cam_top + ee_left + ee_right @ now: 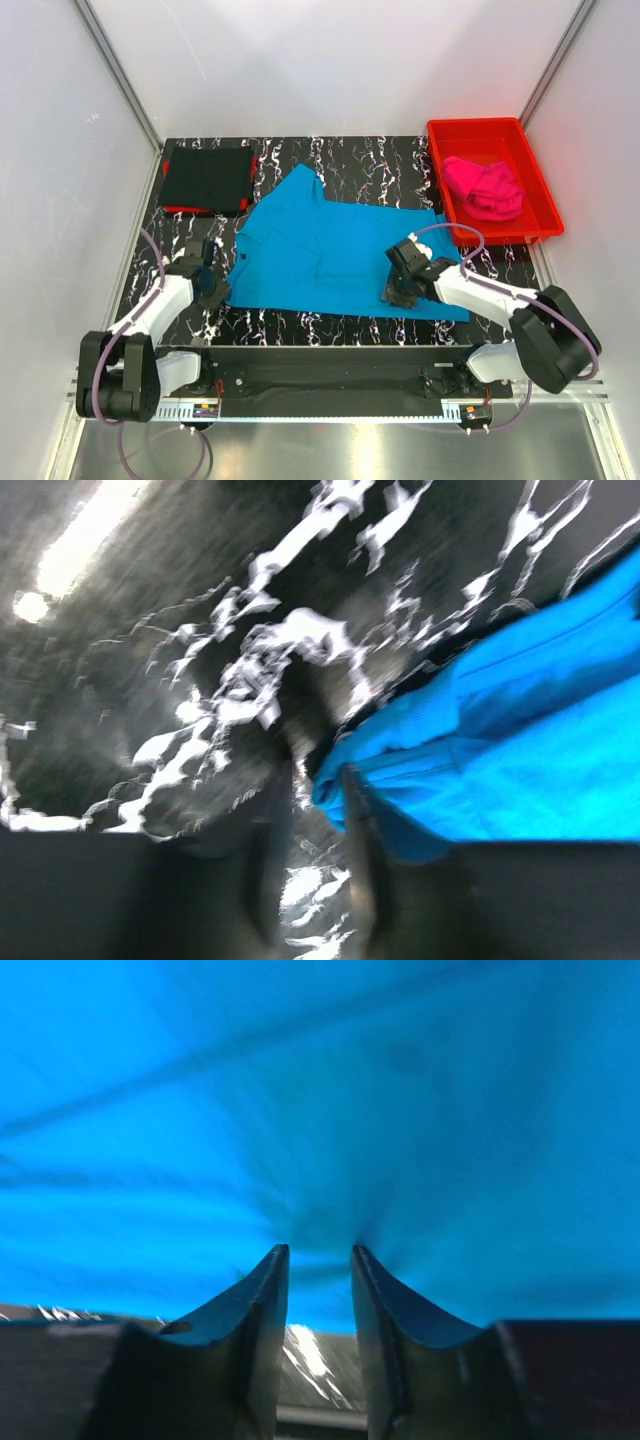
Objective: Fold and stack the t-shirts
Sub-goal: Fold the tshirt
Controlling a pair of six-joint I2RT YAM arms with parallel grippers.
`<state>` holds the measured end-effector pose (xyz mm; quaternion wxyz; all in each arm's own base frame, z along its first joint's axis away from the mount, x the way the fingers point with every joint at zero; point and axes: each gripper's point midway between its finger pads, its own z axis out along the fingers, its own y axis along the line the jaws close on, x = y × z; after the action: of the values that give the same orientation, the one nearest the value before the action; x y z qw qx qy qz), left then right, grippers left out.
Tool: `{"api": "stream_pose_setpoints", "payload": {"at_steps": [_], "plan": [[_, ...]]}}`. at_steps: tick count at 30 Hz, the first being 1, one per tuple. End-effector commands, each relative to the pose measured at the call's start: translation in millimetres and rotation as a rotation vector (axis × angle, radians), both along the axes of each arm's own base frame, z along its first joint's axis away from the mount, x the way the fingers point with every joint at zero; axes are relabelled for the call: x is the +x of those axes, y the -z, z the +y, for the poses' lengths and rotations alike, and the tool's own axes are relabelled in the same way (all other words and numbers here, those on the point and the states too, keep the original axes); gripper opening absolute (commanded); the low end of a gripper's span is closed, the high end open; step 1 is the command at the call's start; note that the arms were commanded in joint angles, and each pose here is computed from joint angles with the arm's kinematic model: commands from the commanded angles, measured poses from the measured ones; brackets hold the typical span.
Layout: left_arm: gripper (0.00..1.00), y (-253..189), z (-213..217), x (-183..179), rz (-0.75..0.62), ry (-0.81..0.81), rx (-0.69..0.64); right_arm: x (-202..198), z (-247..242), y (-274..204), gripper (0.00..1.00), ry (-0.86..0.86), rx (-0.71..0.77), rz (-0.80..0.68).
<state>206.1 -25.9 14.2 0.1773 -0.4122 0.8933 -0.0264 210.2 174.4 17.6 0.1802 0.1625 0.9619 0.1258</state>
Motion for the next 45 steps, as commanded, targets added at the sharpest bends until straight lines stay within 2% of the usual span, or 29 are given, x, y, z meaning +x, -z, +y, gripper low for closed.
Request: {"api": "stream_pose_setpoints", "payload": {"at_steps": [1, 4, 5, 6, 9, 10, 11, 12, 13, 14, 16, 18, 19, 22, 23, 25, 27, 29, 30, 31, 33, 37, 45], "plan": [[0.41, -10.9, 6.9, -17.2, 0.034, -0.031, 0.024, -19.0, -12.7, -11.3, 0.41, -0.024, -0.025, 0.037], [0.57, -58.4, 6.8, 16.4, -0.103, 0.008, 0.034, 3.6, 16.3, -54.7, 0.48, -0.215, 0.061, -0.096], [0.58, -72.9, 6.0, 27.1, -0.144, 0.034, 0.038, 13.4, 21.4, -67.9, 0.51, -0.241, 0.065, -0.139], [0.59, -104.7, 5.2, 49.7, -0.226, 0.089, 0.056, 33.0, 31.1, -91.8, 0.55, -0.256, 0.076, -0.208], [0.61, -147.2, 2.5, 88.9, -0.339, 0.158, 0.08, 79.1, 51.1, -137.6, 0.58, -0.332, 0.067, -0.354], [0.62, -179.6, -2.6, 112.6, -0.437, 0.18, 0.072, 93.2, 56.0, -147.2, 0.58, -0.373, 0.049, -0.399], [0.63, -194.7, -5.9, 126.0, -0.48, 0.211, 0.072, 105.9, 61.1, -155.0, 0.58, -0.39, 0.04, -0.426], [0.63, -204.6, -8.1, 136.9, -0.505, 0.24, 0.078, 122.2, 66.9, -146.5, 0.57, -0.408, 0.016, -0.416], [0.63, -204.5, -14.8, 154.2, -0.513, 0.269, 0.057, 145.5, 77.1, -175.0, 0.55, -0.437, 0.01, -0.498], [0.63, -225.9, -19.4, 172.2, -0.57, 0.296, 0.054, 158.7, 83.3, -180.7, 0.54, -0.452, 0.002, -0.52], [0.62, -223.3, -30.6, 199.9, -0.579, 0.371, 0.032, 200.0, 94.1, -187.8, 0.53, -0.447, -0.039, -0.554], [0.63, -240.7, -40.2, 223.7, -0.636, 0.447, 0.026, 238.8, 107.4, -190.9, 0.53, -0.466, -0.047, -0.577], [0.63, -226.7, -50.7, 238.0, -0.616, 0.499, -0.014, 250.7, 109.2, -189.2, 0.53, -0.465, -0.054, -0.575], [0.62, -239.7, -68.7, 265.8, -0.666, 0.62, -0.054, 281.1, 110.6, -178.1, 0.54, -0.477, -0.041, -0.552], [0.62, -221.9, -71.3, 278.7, -0.63, 0.633, -0.068, 288.3, 108.5, -177.1, 0.54, -0.484, -0.045, -0.559], [0.61, -226.6, -74.2, 296.6, -0.648, 0.653, -0.066, 304.3, 104.0, -171.5, 0.55, -0.512, -0.013, -0.577], [0.61, -196.8, -75.9, 313.7, -0.6, 0.663, -0.078, 307.5, 112.8, -162.4, 0.56, -0.578, 0.065, -0.568], [0.6, -186.7, -76.6, 330.0, -0.59, 0.658, -0.08, 316.4, 110.7, -155.2, 0.55, -0.597, 0.07, -0.569], [0.6, -161.4, -77.8, 338.0, -0.544, 0.66, -0.091, 325.1, 111.6, -145.4, 0.55, -0.592, 0.063, -0.562], [0.6, -161.9, -79.4, 344.8, -0.548, 0.662, -0.091, 328.1, 110.9, -138.5, 0.55, -0.583, 0.064, -0.546], [0.6, -134.8, -83.0, 353.1, -0.507, 0.666, -0.106, 338.4, 116.3, -122.5, 0.54, -0.579, 0.086, -0.528], [0.59, -108.0, -97.7, 362.8, -0.489, 0.7, -0.151, 351.6, 135.8, -103.9, 0.52, -0.575, 0.173, -0.52], [0.58, -81.7, -105.8, 379.7, -0.452, 0.758, -0.085, 356.7, 163.4, -70.1, 0.55, -0.624, 0.315, -0.514]]}}
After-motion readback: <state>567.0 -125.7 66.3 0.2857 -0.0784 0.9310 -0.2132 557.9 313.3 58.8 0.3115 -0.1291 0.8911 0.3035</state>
